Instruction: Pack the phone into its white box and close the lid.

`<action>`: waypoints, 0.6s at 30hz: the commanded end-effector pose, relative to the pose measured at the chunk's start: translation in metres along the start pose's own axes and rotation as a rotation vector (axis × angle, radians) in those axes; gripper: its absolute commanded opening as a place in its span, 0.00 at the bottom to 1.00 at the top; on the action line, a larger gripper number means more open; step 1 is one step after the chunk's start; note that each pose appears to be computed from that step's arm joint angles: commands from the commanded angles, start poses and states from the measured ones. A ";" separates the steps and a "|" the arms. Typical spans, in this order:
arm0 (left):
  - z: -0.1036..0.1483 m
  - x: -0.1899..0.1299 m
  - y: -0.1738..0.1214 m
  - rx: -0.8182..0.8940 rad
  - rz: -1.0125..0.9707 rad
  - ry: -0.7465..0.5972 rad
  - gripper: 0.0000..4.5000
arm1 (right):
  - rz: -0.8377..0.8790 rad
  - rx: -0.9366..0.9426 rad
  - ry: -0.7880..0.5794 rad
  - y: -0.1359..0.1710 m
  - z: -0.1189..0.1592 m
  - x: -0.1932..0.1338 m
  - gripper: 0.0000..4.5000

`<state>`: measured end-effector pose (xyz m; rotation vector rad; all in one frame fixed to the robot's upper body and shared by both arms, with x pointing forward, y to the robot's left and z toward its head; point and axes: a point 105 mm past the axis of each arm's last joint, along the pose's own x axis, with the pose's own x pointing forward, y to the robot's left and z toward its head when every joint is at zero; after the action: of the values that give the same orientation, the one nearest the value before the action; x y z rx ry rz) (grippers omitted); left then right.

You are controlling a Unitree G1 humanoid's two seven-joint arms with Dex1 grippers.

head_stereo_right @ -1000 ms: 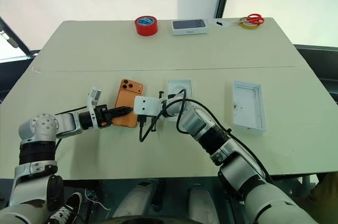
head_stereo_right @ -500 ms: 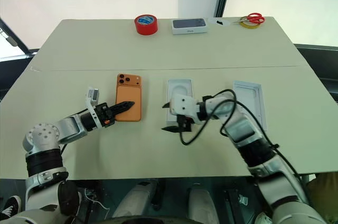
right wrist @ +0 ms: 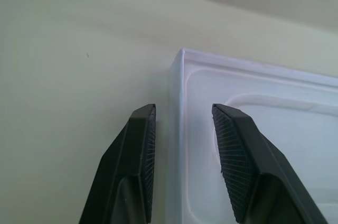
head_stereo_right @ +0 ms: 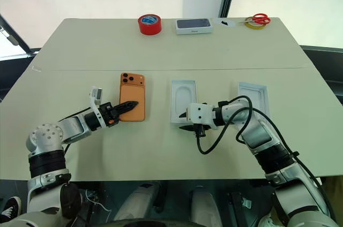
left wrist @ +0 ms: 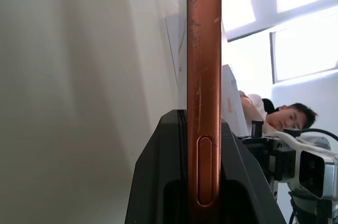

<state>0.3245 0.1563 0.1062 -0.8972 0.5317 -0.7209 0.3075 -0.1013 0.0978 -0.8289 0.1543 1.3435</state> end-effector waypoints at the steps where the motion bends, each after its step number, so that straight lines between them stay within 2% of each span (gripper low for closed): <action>1: 0.015 0.001 -0.018 0.036 -0.078 -0.058 0.00 | -0.015 -0.030 -0.004 -0.004 0.002 -0.003 0.37; 2: 0.020 0.002 -0.019 0.023 -0.085 -0.086 0.00 | -0.016 -0.027 -0.004 -0.004 0.002 -0.003 0.37; 3: 0.023 0.002 -0.021 0.020 -0.094 -0.108 0.00 | -0.011 -0.021 -0.006 -0.004 0.001 -0.003 0.31; 5: 0.026 0.003 -0.024 0.020 -0.105 -0.129 0.00 | -0.004 -0.007 -0.015 -0.003 0.002 -0.002 0.17; 6: 0.027 0.003 -0.024 0.019 -0.103 -0.135 0.00 | -0.007 -0.009 -0.021 -0.003 0.004 -0.001 0.06; 7: 0.028 0.004 -0.025 0.017 -0.101 -0.137 0.00 | -0.010 -0.010 -0.029 -0.004 0.006 -0.001 0.01; 11: 0.029 0.007 -0.028 0.018 -0.101 -0.141 0.00 | -0.006 -0.017 -0.035 0.000 0.011 0.006 0.01; 18: 0.032 0.022 -0.043 0.035 -0.126 -0.163 0.00 | -0.068 -0.039 -0.094 -0.011 0.050 0.040 0.01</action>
<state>0.3458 0.1412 0.1346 -0.9786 0.4009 -0.7108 0.3093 -0.0504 0.0961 -0.7653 0.1091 1.3374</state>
